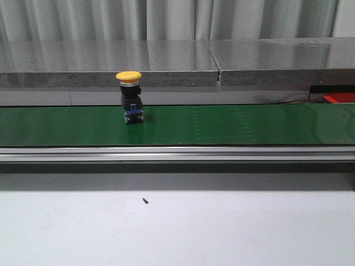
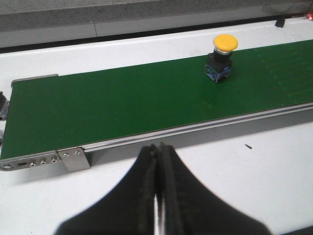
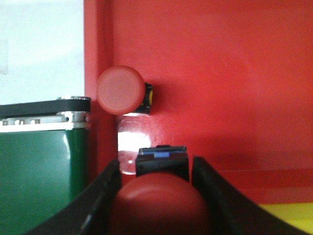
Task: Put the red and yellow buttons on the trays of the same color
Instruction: 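Carry the red button into the red tray and open the right gripper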
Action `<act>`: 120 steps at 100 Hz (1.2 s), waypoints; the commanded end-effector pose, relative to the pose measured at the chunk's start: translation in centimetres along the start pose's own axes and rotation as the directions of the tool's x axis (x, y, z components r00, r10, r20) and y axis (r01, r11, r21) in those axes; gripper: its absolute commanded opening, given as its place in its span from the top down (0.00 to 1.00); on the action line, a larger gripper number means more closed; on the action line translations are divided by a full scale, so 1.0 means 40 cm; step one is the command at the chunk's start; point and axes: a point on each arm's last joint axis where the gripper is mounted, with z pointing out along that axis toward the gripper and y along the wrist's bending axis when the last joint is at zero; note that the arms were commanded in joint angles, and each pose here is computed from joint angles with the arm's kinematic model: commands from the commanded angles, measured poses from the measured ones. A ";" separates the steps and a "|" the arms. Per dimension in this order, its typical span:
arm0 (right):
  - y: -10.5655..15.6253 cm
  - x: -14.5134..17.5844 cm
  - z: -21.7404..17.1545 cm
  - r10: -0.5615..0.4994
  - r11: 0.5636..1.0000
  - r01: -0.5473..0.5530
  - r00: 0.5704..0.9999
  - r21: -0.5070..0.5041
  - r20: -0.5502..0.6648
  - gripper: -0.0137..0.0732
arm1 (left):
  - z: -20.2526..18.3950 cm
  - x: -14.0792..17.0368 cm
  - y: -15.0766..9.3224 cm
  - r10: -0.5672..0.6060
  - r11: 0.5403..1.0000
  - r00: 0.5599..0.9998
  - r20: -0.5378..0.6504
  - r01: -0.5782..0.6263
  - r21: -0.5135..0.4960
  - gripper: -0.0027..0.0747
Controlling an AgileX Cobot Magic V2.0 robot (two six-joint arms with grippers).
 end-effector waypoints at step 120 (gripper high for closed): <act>-0.079 -0.093 0.169 0.025 0.999 -0.028 0.997 0.034 0.073 0.64 | -0.012 -0.033 -0.002 -0.009 1.000 0.995 0.094 0.009 0.005 0.99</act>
